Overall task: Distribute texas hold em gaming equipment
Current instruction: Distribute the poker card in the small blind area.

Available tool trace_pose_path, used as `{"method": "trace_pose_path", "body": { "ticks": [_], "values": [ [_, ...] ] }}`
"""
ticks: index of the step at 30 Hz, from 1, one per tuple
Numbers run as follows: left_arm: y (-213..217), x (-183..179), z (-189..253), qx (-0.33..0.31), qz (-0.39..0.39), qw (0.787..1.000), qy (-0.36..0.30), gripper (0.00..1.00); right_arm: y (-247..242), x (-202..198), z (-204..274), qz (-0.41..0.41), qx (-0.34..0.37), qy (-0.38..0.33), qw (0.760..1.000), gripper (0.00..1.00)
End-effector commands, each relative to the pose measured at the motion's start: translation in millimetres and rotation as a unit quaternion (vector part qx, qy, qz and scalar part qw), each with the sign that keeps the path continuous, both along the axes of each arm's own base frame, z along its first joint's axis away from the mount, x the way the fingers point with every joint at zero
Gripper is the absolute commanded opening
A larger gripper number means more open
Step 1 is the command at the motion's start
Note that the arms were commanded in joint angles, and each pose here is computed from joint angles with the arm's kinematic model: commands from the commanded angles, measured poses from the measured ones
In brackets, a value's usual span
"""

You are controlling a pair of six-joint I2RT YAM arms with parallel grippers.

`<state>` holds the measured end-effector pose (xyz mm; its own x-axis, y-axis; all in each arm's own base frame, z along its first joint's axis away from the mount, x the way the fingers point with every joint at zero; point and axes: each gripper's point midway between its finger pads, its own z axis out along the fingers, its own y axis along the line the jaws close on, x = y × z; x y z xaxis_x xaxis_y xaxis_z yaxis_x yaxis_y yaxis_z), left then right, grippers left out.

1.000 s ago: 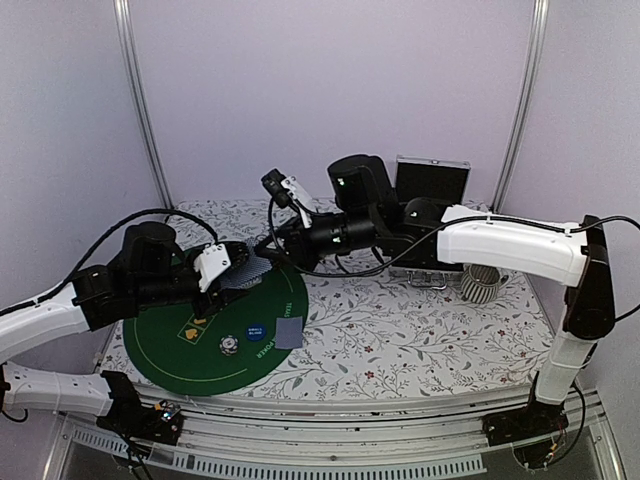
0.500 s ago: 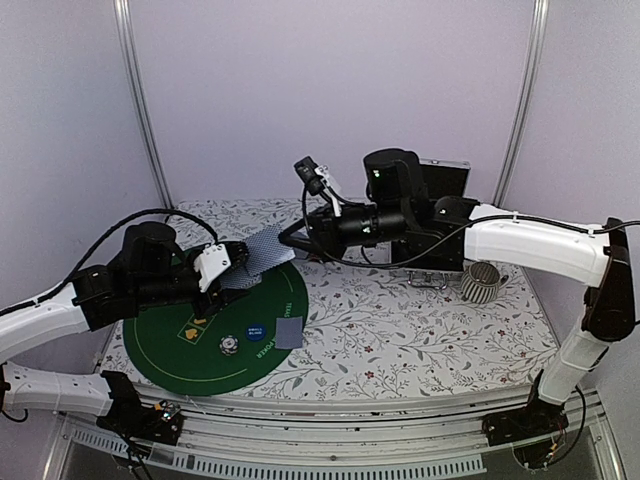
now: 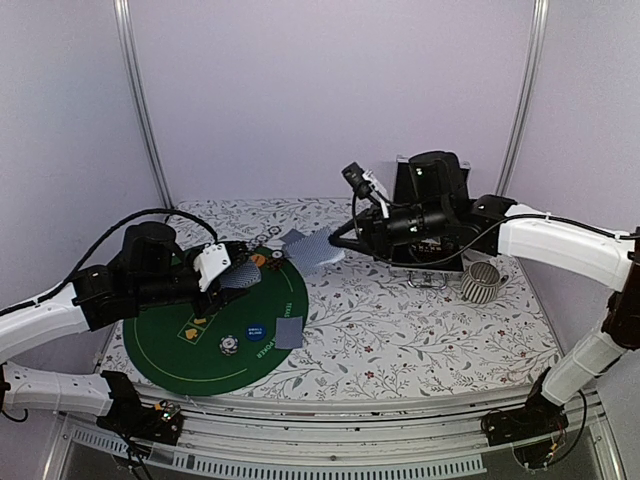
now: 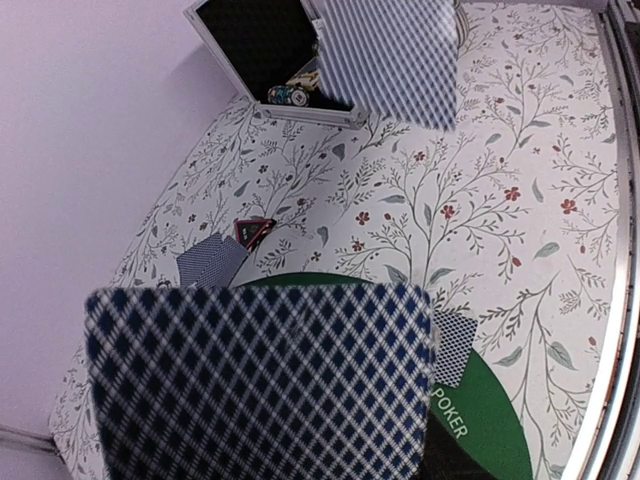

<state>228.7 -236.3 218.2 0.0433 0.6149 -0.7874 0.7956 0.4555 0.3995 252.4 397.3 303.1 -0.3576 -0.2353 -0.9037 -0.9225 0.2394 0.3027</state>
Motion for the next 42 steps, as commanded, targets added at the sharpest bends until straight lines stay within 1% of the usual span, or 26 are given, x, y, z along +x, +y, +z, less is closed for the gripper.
{"method": "trace_pose_path", "body": {
  "ticks": [1, 6, 8, 12, 15, 19, 24, 26, 29, 33, 35, 37, 42],
  "values": [
    [1.3, 3.3, 2.2, -0.005, 0.007, 1.000, -0.008, 0.49, 5.6, -13.5, -89.5, 0.083, -0.121, 0.027, 0.989, 0.02],
    [2.1, 4.0, 1.5, -0.004, 0.009, 1.000, -0.008, 0.49, 20.5, -2.3, -135.5, 0.115, -0.189, 0.031, 0.975, 0.02],
    [2.1, 4.0, 0.5, -0.003, 0.009, 1.000, -0.007, 0.49, 31.7, -3.8, -153.1, 0.132, -0.215, 0.036, 0.967, 0.02],
    [2.1, 4.1, 0.0, -0.002, 0.009, 1.000, -0.007, 0.49, 49.3, -14.0, -193.5, 0.176, -0.290, 0.037, 0.940, 0.02],
    [2.6, 4.5, 0.3, -0.002, 0.010, 1.000, -0.007, 0.49, 59.0, -16.1, -209.4, 0.198, -0.323, 0.028, 0.925, 0.02],
    [2.4, 3.7, -0.1, -0.002, 0.008, 1.000, -0.007, 0.49, 58.8, -10.3, -230.9, 0.199, -0.363, 0.014, 0.910, 0.02],
    [2.3, 4.0, 0.7, -0.004, 0.008, 1.000, -0.006, 0.49, 67.3, -9.5, -244.5, 0.211, -0.392, -0.022, 0.895, 0.02],
    [2.4, 3.8, 1.2, -0.005, 0.008, 1.000, -0.007, 0.49, 69.9, -6.2, -259.7, 0.209, -0.411, -0.036, 0.887, 0.02],
    [2.4, 3.4, 1.0, -0.005, 0.007, 1.000, -0.007, 0.49, 73.8, 1.9, -261.4, 0.196, -0.428, -0.076, 0.879, 0.02],
    [1.5, 3.2, 1.6, -0.006, 0.005, 1.000, -0.007, 0.49, 80.7, 3.3, -251.5, 0.199, -0.427, -0.125, 0.873, 0.02],
    [1.9, 3.1, 2.1, -0.006, 0.006, 1.000, -0.007, 0.49, 86.0, 7.7, -231.6, 0.189, -0.419, -0.167, 0.872, 0.02],
    [2.0, 2.8, 2.1, -0.007, 0.006, 1.000, -0.007, 0.49, 90.2, 7.9, -223.9, 0.191, -0.415, -0.194, 0.868, 0.02],
    [1.5, 2.3, 2.3, -0.007, 0.004, 1.000, -0.008, 0.49, 97.3, 0.9, -213.5, 0.207, -0.411, -0.234, 0.857, 0.02]
  ]
}}
